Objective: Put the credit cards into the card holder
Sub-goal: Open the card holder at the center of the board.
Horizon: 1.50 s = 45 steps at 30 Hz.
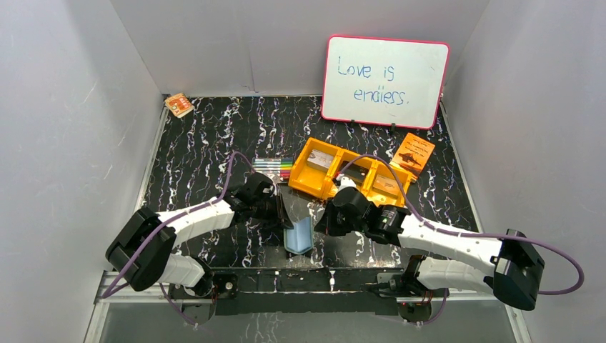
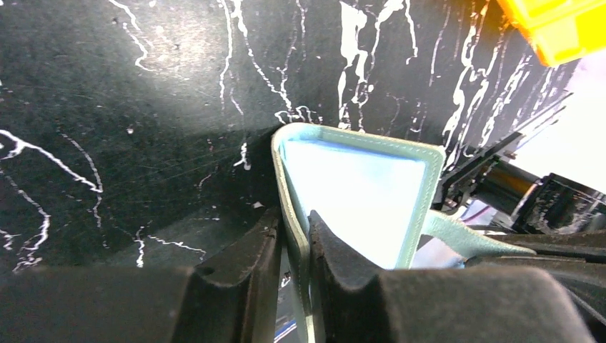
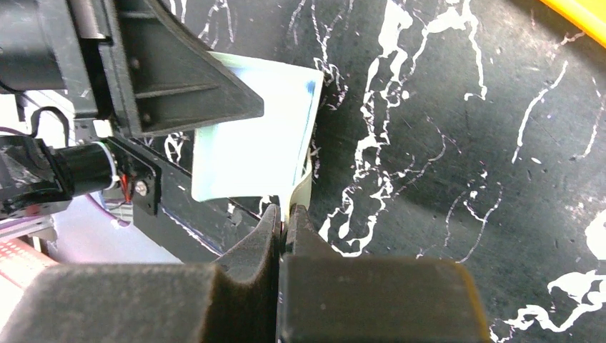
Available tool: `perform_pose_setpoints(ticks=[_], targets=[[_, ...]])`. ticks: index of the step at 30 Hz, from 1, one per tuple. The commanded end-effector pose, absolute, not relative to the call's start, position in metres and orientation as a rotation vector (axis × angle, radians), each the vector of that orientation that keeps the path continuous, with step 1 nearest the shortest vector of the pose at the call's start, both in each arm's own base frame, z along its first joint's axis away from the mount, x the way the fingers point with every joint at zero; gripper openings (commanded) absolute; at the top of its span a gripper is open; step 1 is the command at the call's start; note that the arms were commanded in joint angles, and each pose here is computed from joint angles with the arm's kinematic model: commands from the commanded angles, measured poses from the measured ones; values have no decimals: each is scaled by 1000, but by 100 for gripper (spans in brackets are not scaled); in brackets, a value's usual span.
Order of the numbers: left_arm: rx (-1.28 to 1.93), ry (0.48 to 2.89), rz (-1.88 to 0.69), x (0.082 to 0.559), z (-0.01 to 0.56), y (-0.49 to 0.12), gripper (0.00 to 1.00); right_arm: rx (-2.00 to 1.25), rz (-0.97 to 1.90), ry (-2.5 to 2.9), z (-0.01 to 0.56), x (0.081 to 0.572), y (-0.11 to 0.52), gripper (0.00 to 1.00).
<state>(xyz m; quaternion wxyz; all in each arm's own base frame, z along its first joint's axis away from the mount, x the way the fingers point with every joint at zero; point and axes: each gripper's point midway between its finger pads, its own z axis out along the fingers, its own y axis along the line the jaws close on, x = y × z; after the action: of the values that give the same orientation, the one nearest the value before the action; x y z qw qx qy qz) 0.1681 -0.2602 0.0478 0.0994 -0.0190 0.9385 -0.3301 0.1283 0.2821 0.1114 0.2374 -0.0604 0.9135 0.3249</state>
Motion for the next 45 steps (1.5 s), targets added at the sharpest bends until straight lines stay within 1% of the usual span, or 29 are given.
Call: perform_pose_setpoints(ticks=[1,4,7,13,16,19,20,24,26,28,30,33,37,40,45], targets=[[-4,2776,-898,169,49,-252,15,-131,883,2490,108,130,278,0],[8,2794,-845,169,41,-246,9,-115,864,2509,100,128,273,0],[18,2810,-784,169,34,-240,7,-97,839,2528,92,127,268,0],[18,2835,-720,168,23,-233,5,-71,782,2568,75,124,259,0],[7,2856,-679,166,17,-227,9,-59,750,2593,66,122,254,0],[-7,2859,-647,166,15,-223,18,-47,717,2613,58,121,250,0],[-9,2855,-639,167,15,-222,22,-44,707,2617,56,121,249,0],[-13,2845,-600,170,19,-219,44,-38,660,2632,50,122,244,0],[-13,2834,-589,173,24,-218,54,-41,653,2632,50,122,244,0],[-11,2811,-587,178,32,-219,61,-46,651,2632,50,123,245,0],[-10,2786,-588,182,41,-219,66,-48,652,2629,52,124,246,0],[-4,2755,-593,187,53,-220,69,-57,654,2626,54,125,248,0],[14,2725,-618,191,65,-224,70,-68,660,2620,57,126,251,0],[34,2752,-611,189,58,-224,70,-73,659,2622,56,127,252,0],[42,2817,-620,177,36,-224,66,-77,658,2633,54,125,252,0]])
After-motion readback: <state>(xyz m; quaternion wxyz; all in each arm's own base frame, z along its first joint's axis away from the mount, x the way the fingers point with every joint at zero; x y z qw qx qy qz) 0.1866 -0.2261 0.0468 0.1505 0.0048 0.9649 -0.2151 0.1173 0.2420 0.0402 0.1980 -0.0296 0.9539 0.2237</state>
